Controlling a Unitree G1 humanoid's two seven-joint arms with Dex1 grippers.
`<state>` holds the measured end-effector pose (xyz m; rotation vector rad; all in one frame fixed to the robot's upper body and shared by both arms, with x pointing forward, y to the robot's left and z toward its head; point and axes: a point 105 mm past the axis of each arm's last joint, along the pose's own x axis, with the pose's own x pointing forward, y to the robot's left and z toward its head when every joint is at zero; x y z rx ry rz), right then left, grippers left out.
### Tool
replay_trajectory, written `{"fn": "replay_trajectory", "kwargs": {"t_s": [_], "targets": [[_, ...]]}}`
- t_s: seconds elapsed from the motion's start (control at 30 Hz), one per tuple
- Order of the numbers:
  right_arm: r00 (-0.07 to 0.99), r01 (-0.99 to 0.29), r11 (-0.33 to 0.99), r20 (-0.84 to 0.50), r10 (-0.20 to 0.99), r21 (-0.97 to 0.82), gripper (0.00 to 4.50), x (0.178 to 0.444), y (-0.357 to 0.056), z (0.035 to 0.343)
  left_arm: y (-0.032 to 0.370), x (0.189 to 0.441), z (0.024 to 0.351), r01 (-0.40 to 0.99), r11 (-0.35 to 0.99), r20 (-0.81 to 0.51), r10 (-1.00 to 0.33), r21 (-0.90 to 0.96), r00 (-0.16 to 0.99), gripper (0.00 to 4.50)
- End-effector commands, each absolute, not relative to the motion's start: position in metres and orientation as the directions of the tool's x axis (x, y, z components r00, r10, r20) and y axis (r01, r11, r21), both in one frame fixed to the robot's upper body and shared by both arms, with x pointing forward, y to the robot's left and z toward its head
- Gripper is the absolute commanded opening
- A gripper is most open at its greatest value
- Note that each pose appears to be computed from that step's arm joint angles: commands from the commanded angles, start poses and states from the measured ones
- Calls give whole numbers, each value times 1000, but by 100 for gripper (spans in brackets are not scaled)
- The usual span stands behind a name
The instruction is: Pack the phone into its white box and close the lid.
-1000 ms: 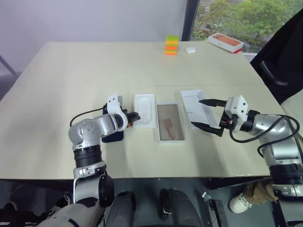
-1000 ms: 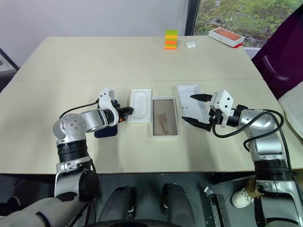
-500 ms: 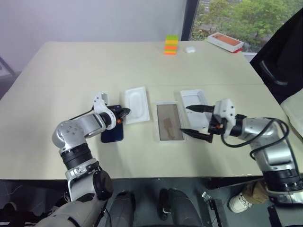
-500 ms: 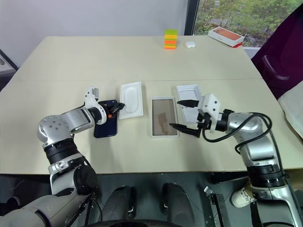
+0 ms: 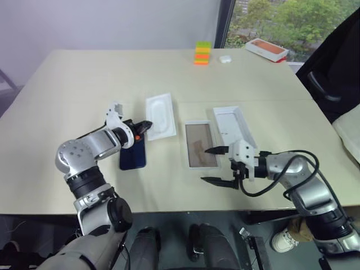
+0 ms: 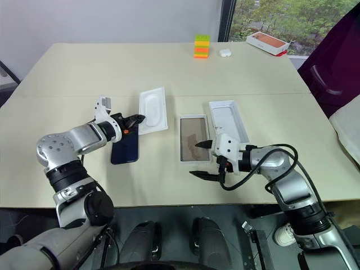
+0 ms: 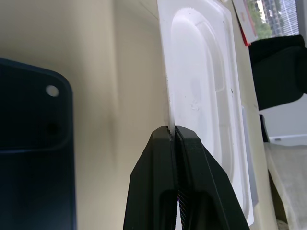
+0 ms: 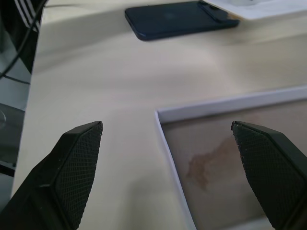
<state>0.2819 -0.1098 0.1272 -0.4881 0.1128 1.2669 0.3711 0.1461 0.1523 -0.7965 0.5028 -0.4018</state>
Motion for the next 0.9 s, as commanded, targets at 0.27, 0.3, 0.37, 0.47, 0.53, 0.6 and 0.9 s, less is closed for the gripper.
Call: {"fn": "replay_trajectory", "kwargs": {"t_s": [0.27, 0.3, 0.37, 0.47, 0.53, 0.6, 0.9], "targets": [[289, -922, 132, -418, 861, -364, 450, 286, -105, 130, 150, 370, 168, 200, 642, -223, -514, -740, 828, 2], [290, -923, 130, -431, 855, -363, 450, 287, -106, 127, 151, 370, 167, 197, 642, -224, -512, -741, 829, 2], [289, -924, 123, -449, 845, -363, 450, 288, -107, 123, 152, 370, 166, 191, 646, -228, -506, -739, 832, 2], [288, -932, 130, -469, 835, -340, 450, 290, -108, 117, 155, 372, 168, 188, 648, -225, -498, -738, 837, 2], [299, -929, 132, -494, 816, -345, 366, 293, -110, 110, 154, 372, 169, 192, 650, -224, -500, -735, 837, 0], [309, -924, 118, -526, 792, -365, 263, 297, -112, 103, 151, 373, 170, 195, 651, -223, -502, -734, 835, 0], [294, -938, 117, -570, 767, -327, 190, 299, -115, 94, 144, 373, 168, 203, 649, -229, -517, -733, 825, 0]]}}
